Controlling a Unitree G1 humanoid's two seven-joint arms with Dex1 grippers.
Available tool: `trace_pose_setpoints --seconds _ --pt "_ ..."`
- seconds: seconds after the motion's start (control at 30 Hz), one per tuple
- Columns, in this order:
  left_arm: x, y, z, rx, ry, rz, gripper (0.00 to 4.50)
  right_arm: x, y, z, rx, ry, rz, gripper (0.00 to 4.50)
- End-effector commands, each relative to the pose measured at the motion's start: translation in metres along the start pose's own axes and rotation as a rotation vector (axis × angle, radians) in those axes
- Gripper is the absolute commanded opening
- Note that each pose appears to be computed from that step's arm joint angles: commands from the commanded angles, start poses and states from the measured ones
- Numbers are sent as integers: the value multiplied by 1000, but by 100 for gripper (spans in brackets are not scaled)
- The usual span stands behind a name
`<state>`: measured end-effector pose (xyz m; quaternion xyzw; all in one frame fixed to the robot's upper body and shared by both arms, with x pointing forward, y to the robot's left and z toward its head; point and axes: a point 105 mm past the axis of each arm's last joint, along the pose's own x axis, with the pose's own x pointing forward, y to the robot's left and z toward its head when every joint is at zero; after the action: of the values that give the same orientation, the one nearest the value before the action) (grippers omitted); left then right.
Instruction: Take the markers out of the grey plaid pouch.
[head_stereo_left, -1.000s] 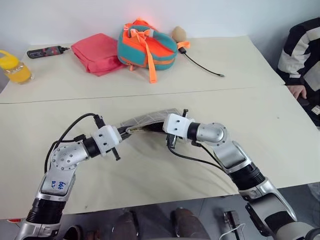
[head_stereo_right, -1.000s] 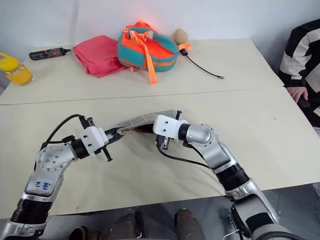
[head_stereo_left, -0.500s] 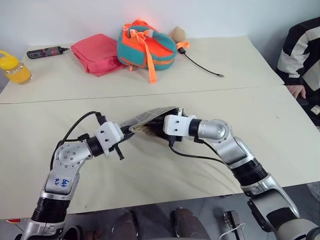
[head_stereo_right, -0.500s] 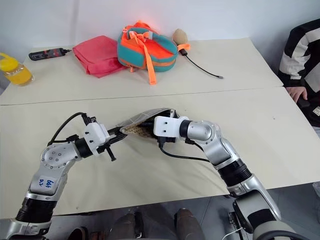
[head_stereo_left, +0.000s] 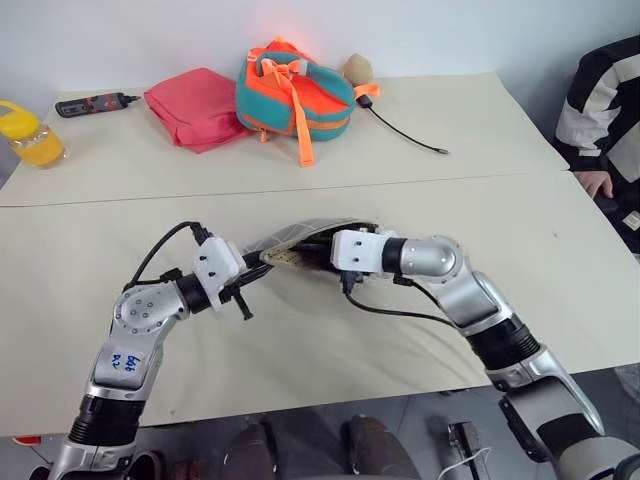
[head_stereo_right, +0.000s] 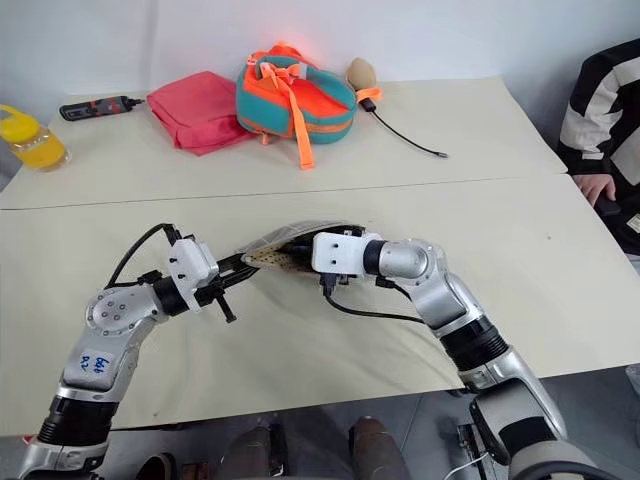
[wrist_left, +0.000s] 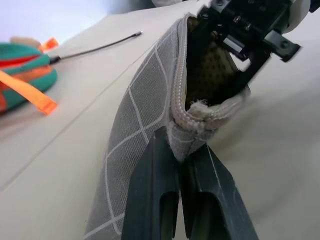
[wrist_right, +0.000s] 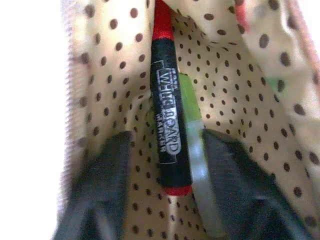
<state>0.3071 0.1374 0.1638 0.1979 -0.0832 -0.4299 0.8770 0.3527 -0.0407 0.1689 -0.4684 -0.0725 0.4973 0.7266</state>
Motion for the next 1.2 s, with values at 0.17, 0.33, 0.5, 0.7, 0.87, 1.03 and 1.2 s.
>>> trace_pose_setpoints --seconds 0.17,0.33,0.5,0.7,0.87,1.03,1.2 --pt "5 -1 25 -118 -66 -36 0 -24 -26 27 -119 -15 66 148" --pt "12 -8 35 -289 -83 -103 0 -36 -12 12 -139 82 273 148" --pt "20 -21 47 -465 -108 -180 0 -39 -10 18 -142 121 408 148" --pt "20 -29 29 -524 -62 -146 0 -14 -2 13 -132 145 396 148" --pt "16 -32 23 -562 -70 -114 0 -9 -2 6 -141 176 368 148" --pt "17 -31 25 -558 -87 -101 0 -11 1 3 -134 182 372 148" --pt "17 -28 25 -550 -86 -84 0 -14 1 -3 -122 193 358 88"
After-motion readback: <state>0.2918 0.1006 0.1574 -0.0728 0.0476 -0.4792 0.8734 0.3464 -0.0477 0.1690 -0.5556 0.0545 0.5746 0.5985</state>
